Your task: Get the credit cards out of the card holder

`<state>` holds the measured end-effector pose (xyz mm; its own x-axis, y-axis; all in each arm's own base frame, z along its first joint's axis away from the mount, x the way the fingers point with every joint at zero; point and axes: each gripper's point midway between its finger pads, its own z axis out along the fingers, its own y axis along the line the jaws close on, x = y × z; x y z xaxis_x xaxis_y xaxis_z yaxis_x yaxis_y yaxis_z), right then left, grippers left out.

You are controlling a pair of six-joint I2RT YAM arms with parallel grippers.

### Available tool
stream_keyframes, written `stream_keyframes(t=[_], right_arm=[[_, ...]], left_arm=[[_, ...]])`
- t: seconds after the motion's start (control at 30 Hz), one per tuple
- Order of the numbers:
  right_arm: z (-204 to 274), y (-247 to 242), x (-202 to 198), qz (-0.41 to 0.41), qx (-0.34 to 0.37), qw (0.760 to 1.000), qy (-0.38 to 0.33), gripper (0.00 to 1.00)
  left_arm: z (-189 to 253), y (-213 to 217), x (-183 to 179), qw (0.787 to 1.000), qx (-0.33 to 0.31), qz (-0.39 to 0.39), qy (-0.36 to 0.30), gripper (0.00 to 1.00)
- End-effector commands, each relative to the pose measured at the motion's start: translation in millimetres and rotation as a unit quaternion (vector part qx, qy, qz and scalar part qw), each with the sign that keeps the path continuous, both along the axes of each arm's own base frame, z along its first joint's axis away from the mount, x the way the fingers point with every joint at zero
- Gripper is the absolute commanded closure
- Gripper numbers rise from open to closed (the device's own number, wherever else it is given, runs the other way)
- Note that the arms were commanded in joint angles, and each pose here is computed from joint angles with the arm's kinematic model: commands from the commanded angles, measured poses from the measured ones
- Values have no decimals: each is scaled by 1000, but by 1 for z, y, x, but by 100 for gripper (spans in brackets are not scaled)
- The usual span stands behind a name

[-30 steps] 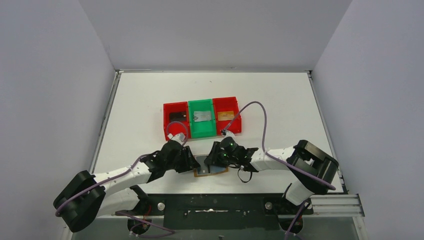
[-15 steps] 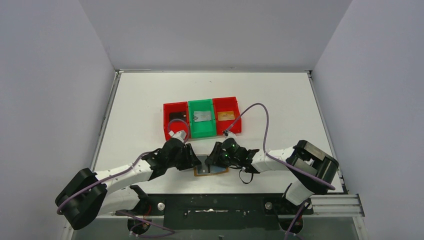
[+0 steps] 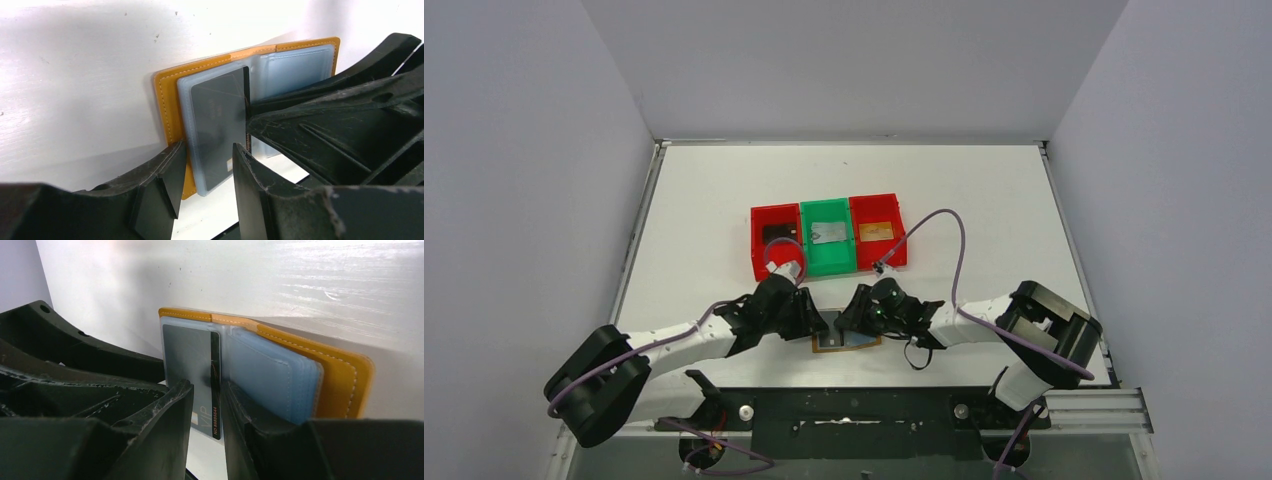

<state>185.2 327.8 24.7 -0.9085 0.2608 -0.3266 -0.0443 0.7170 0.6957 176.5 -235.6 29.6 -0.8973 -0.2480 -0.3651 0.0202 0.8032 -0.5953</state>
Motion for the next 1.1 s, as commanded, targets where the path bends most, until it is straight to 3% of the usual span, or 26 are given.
stream_keyframes(t=[0.0,0.53,0.67,0.83,1.07], right_arm=[[1,-7,4,-15,5,1000,-7,71],[3,-8,4,-20,40,999,-3,74],[6,-8,4,-13,38,999,-10,81],[19,0,2,0,75,997,-22,82],[23,4,5,5,81,996,-29,98]], left_arm=[[11,-15,11,999,-25,-13,-19,62],[-4,-8,3,1000,2,-23,-2,93],[-5,-8,3,1000,3,-24,-3,99],[-7,-10,1,1000,2,-29,1,100],[-7,-9,0,1000,1,-24,0,97]])
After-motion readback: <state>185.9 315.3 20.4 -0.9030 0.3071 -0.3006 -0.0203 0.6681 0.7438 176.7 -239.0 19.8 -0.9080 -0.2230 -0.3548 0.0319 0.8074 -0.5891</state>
